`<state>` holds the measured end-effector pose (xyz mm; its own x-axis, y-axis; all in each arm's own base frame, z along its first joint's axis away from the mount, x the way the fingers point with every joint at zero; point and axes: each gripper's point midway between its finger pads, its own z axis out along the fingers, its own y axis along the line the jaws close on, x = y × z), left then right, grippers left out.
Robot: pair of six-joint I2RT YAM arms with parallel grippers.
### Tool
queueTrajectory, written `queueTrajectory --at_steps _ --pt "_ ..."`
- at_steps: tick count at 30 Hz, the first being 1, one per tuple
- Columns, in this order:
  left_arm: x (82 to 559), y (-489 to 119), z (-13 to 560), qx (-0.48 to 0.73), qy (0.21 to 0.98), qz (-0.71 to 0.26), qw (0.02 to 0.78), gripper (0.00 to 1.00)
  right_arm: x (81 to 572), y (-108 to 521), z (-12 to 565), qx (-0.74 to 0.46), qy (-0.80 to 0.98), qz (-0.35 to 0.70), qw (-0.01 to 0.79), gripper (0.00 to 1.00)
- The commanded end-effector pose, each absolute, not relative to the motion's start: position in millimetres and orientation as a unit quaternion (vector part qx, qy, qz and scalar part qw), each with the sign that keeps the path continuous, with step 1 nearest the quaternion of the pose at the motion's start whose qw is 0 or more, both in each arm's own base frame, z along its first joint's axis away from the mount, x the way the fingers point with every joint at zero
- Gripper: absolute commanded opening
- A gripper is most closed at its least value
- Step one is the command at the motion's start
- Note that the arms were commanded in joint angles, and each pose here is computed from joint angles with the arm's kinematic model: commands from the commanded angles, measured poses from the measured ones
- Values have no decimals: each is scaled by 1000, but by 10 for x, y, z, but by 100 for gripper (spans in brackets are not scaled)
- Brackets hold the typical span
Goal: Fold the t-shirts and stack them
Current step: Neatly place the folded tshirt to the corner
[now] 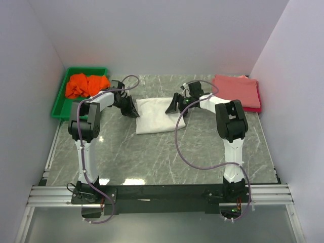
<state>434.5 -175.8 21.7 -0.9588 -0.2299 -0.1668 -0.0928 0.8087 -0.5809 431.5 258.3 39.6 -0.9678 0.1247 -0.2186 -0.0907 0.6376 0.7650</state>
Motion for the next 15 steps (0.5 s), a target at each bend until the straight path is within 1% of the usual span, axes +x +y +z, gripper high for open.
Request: queueTrajectory --at_steps 1,3,4,5,6,7,8,9,11,15 --pt "4063 -1698 -195 -76 960 -263 63 0 4138 2514 -117 39 934 345 89 59" --pt "4074 -1694 -164 -74 960 -262 66 1 4157 2475 -94 43 939 327 96 51" --pt "4083 -1694 -151 -74 960 -262 68 3 4199 2413 -102 48 944 310 104 41" --pt "4100 -1699 -113 -74 959 -263 70 11 4241 2385 -78 49 946 299 113 31" --pt "4116 -1699 -81 -76 959 -265 72 16 4237 2339 -59 49 951 285 113 18" --pt "4137 -1694 -51 -76 958 -265 76 21 4266 2305 -29 50 953 276 119 1" --pt "4176 -1695 11 -76 957 -267 84 34 4345 2251 13 50 955 258 134 0" --pt "4201 -1693 46 -79 957 -266 89 39 4351 2202 76 48 958 248 138 0" --pt "4261 -1685 136 -82 954 -269 100 48 4472 2086 182 49 960 223 160 0" --pt "4404 -1659 355 -95 947 -278 132 60 4589 1750 483 38 969 156 188 0"
